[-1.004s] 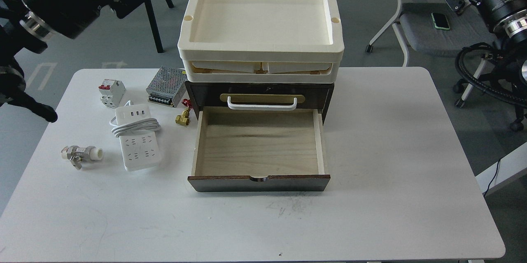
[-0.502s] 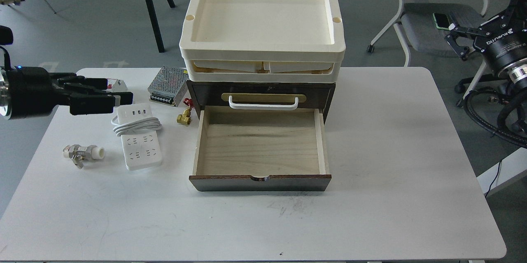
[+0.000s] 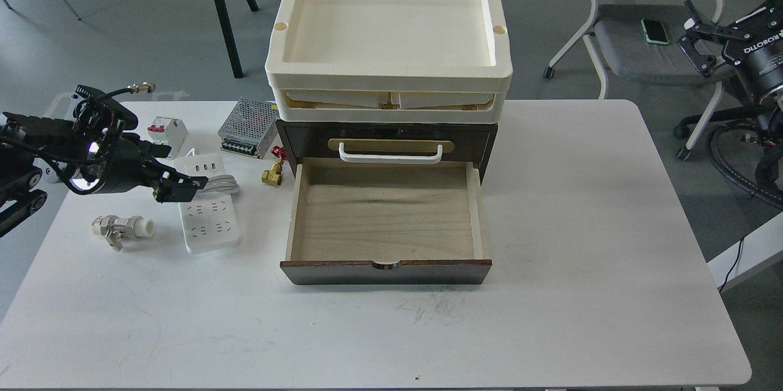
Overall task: Put charging cable into cabinet
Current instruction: 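Lower the left gripper onto the white power strip and close on it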
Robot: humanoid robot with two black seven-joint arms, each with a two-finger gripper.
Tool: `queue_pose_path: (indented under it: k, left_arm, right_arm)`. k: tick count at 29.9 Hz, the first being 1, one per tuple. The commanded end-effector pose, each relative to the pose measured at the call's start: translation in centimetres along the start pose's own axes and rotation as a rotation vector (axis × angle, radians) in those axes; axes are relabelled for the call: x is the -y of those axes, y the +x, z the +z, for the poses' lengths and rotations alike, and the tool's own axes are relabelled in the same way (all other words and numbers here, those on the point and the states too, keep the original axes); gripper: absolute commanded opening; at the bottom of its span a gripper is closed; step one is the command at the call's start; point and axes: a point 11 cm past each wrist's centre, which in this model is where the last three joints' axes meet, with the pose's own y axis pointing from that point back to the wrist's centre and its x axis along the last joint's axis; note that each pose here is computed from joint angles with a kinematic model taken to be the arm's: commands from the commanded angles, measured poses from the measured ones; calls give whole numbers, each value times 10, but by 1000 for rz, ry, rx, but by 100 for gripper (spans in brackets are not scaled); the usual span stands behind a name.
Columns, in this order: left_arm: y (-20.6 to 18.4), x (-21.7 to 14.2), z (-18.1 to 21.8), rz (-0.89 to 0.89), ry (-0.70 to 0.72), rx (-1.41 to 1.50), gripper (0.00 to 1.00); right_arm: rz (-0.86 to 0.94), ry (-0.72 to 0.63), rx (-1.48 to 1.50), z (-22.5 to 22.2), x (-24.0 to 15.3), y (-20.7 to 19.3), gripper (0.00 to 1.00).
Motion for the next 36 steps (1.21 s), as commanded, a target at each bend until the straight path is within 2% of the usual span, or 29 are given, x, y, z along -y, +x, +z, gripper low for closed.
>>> queue_pose_path:
  k: [1,9,17,36]
  left_arm:
    - [0,13,10,-5,-22,3,97]
    - [3,40,23,23,-40,4,92]
    - [-14,47,19,10,-20,71,67]
    - [-21,50,13,33,3,84,63]
  right_arm:
    - [3,-3,0,1,-1,1,100]
    - [6,-4,1,2,-2,2,100]
    - [9,-3,1,2,-3,3,100]
    - [11,-3,2,2,-4,4,100]
